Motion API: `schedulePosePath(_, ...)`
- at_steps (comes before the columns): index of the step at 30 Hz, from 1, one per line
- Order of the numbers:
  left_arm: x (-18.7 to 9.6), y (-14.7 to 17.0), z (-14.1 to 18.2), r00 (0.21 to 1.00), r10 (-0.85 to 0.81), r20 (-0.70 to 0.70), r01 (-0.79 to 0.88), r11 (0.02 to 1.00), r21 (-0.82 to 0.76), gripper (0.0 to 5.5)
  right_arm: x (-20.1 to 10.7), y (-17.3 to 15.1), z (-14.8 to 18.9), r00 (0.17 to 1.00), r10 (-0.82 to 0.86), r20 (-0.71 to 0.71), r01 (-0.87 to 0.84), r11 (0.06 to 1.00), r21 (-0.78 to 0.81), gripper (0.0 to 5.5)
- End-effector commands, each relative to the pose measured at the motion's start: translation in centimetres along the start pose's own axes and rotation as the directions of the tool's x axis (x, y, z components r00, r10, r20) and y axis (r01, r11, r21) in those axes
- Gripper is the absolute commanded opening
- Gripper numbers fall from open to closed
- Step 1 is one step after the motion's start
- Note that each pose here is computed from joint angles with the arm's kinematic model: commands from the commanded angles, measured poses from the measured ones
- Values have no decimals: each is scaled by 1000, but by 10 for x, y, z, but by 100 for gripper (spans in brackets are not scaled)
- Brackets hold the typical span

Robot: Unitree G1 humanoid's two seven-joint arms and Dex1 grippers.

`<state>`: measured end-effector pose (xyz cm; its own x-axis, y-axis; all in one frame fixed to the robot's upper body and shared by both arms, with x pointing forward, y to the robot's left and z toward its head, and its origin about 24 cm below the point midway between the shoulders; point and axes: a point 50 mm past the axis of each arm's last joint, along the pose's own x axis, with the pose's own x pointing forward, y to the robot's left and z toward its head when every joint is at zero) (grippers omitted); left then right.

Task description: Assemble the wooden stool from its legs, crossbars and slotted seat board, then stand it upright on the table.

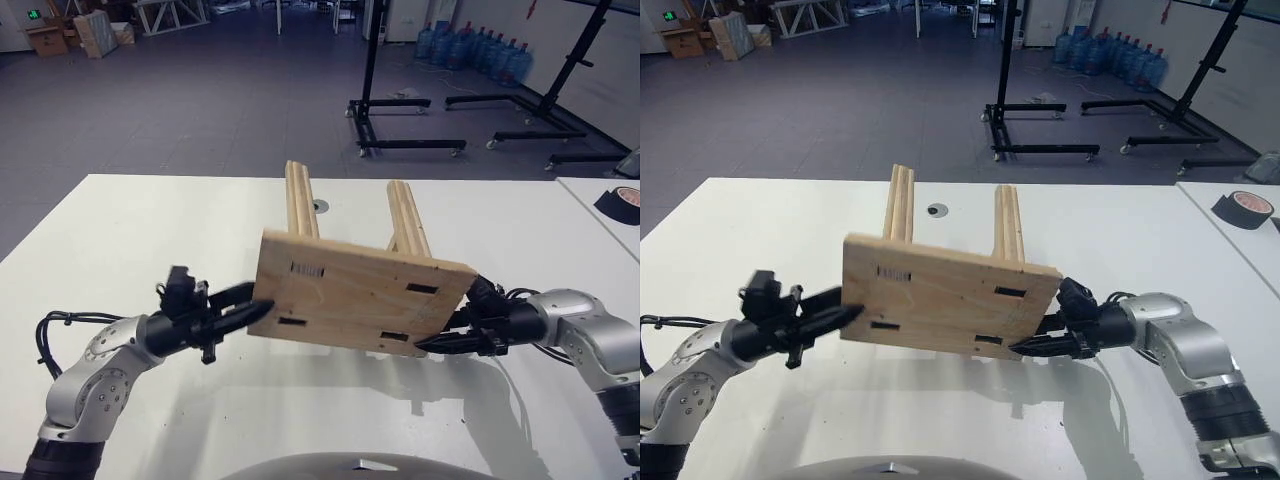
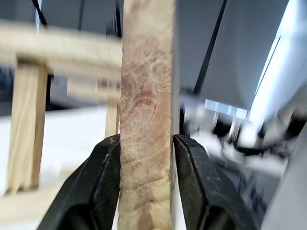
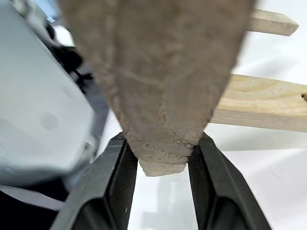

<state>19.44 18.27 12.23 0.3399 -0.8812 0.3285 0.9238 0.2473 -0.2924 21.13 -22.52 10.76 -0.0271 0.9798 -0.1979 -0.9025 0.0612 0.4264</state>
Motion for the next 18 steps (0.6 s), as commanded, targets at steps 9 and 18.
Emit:
schedulePosePath(9, 15, -32, -1, 977, 176, 119, -159, 977, -143, 152, 1, 42, 61, 950, 102, 295, -161, 970, 183, 140)
schedulePosePath(18, 34, -70, 11, 942, 301, 145, -249, 922, -298, 154, 26, 81, 40, 895, -11, 447, -193, 893, 407, 139)
